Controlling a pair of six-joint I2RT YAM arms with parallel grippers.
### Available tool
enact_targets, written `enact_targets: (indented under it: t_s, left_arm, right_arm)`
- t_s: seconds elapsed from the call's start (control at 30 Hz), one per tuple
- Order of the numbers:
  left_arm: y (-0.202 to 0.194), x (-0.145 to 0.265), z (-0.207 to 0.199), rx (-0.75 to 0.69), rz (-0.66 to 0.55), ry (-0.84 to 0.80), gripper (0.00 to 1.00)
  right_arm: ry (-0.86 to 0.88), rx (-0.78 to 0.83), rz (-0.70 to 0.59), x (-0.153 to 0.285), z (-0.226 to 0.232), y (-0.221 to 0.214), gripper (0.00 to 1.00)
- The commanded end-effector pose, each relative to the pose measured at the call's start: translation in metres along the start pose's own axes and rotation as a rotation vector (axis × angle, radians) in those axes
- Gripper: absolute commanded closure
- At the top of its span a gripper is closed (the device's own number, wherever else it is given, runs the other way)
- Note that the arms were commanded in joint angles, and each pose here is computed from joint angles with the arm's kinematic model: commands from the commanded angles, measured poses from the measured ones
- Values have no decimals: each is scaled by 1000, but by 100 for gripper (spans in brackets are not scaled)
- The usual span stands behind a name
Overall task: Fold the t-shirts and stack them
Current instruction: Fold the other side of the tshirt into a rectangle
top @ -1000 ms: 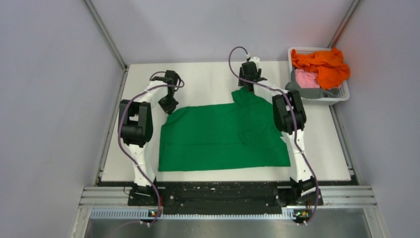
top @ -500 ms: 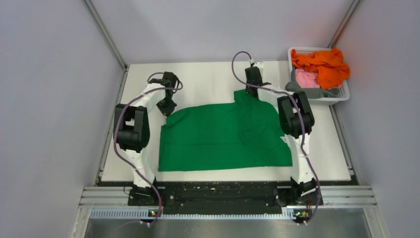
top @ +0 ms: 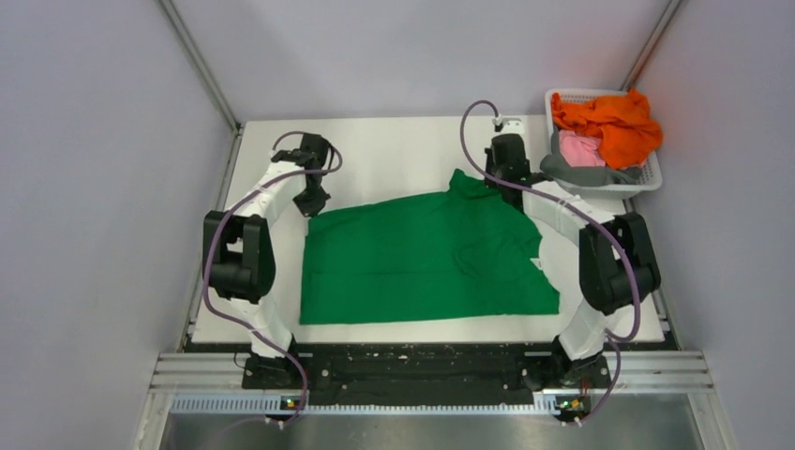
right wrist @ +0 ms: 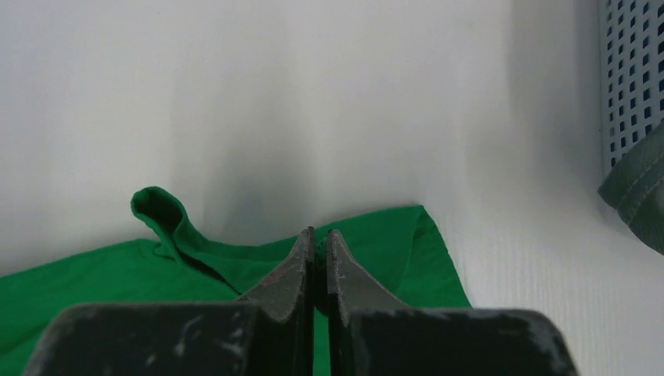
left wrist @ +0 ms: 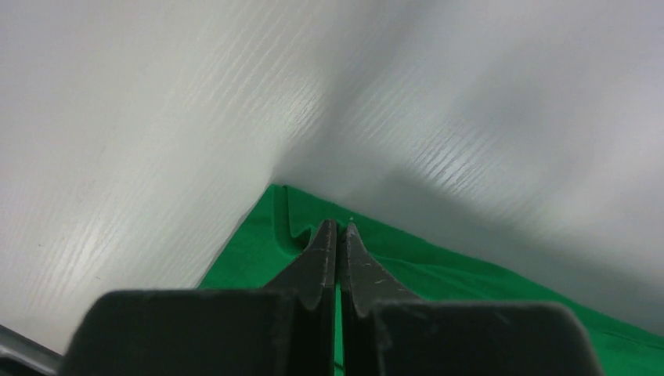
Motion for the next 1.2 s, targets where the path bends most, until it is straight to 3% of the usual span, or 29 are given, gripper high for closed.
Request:
enact_targets:
  t_s: [0.0,0.27,0.87,1.17]
  left_arm:
    - [32,31,-11,-10,-125,-69,100]
    - [26,26,-11,-47,-118,-70,100]
    - [-33,26,40,-24,-103,-83,100]
    - [-50,30,66,-5,-98,-99,100]
  right_arm:
    - [55,-10,-35,28,1,4,100]
    - [91,-21,-27,56,-3,-1,100]
    - [35,-2,137,152,-15,-80,100]
    - [95,-12,206,175,-19,-116,100]
Point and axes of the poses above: each gripper's point midway between its finger pads, its own x axis back along the fingers, its own z axis along the line the jaws close on, y = z × x, the point moved 6 cm from there along x, back along the fingers, and after that the axes turned 8 degrees about x, right-handed, at the moved point
